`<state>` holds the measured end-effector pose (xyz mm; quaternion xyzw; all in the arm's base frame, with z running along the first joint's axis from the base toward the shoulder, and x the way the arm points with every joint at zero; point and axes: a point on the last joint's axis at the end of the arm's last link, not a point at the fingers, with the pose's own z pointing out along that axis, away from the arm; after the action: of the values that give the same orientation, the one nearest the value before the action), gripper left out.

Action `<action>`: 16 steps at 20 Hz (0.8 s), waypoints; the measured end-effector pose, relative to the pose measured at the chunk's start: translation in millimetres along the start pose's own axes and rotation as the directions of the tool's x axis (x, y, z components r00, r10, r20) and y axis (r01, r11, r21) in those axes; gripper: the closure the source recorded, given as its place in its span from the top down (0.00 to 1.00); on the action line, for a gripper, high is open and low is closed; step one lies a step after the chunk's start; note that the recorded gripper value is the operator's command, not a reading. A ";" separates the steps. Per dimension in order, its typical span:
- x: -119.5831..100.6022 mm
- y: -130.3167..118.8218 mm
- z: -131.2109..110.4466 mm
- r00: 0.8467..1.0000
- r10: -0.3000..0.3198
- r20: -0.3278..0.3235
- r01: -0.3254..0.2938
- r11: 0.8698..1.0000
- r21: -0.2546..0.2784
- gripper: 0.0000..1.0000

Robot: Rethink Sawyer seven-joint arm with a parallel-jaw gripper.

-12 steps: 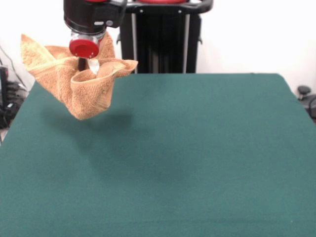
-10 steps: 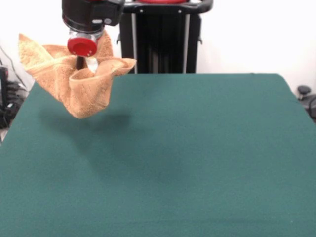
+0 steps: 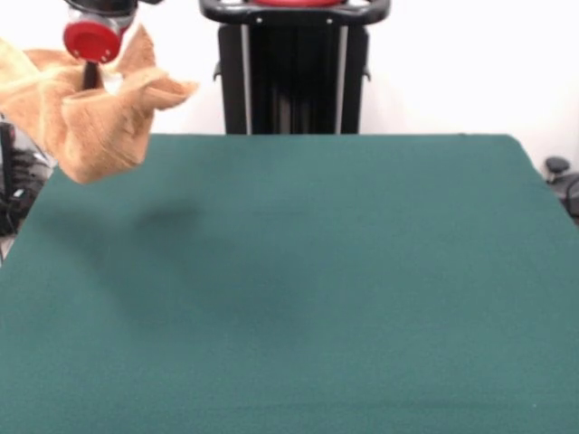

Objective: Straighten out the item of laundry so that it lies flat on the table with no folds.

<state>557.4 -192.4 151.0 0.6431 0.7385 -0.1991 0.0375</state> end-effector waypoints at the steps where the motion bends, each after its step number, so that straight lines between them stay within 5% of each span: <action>1: -4.2 -1.9 -1.6 1.000 0.000 0.005 0.000 1.000 -0.004 0.00; 16: -3.3 21.2 7.7 0.998 -0.052 -0.042 0.047 0.993 -0.110 0.00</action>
<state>576.9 -196.1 139.7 0.6260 0.7645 -0.1451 0.0511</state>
